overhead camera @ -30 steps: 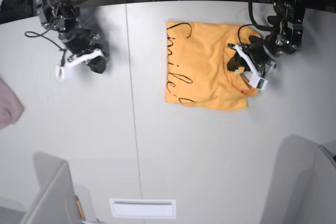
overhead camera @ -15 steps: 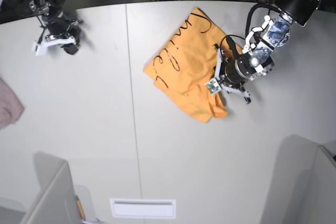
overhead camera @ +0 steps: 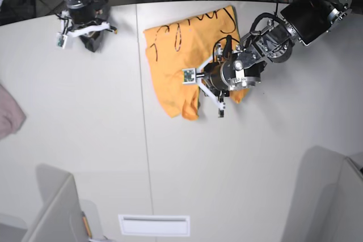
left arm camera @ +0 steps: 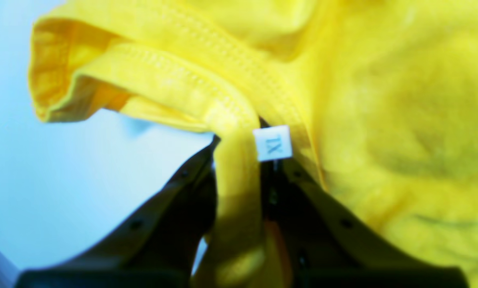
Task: Fold the T-shirt properly
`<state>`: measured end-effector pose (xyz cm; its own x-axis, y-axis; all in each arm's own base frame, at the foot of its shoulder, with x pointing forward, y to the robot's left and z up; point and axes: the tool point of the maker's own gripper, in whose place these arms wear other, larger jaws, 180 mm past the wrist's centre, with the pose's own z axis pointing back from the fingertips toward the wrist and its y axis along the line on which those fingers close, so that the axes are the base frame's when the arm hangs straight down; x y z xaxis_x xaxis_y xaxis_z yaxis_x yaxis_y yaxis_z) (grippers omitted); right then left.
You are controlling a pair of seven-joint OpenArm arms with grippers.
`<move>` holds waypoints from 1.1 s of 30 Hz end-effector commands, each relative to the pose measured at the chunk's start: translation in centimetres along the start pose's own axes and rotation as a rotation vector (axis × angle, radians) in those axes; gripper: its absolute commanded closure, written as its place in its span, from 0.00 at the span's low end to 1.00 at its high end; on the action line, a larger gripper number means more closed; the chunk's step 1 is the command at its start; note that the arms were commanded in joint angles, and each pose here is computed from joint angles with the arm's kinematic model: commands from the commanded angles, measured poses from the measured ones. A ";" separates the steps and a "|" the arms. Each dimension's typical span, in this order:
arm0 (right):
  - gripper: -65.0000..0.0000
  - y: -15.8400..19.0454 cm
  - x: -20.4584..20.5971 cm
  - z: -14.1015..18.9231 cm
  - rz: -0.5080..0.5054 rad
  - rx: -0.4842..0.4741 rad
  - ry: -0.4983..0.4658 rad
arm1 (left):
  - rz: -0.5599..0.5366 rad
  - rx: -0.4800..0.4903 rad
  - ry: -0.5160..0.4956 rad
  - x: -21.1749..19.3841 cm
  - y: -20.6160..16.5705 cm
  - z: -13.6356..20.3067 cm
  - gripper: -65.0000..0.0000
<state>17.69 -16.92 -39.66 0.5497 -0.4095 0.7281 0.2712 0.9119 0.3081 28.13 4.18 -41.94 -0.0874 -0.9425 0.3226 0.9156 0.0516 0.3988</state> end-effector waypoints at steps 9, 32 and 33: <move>1.00 1.4 1.4 2.2 0.021 -0.003 -0.071 | -0.040 0.020 -0.106 1.1 2.7 -0.8 1.00; 1.00 2.6 0.5 2.2 0.029 0.033 -0.045 | -0.109 0.094 -0.236 5.7 7.0 0.2 0.63; 1.00 2.8 0.4 2.2 0.028 0.040 -0.042 | -0.118 0.106 -0.243 6.0 7.6 0.6 0.51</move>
<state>16.65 -14.10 -37.93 0.5474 -0.3928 0.7390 0.2339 0.9196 0.3156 32.97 -0.68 -38.24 -0.2766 -0.8488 0.4505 0.8721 -0.0247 0.4887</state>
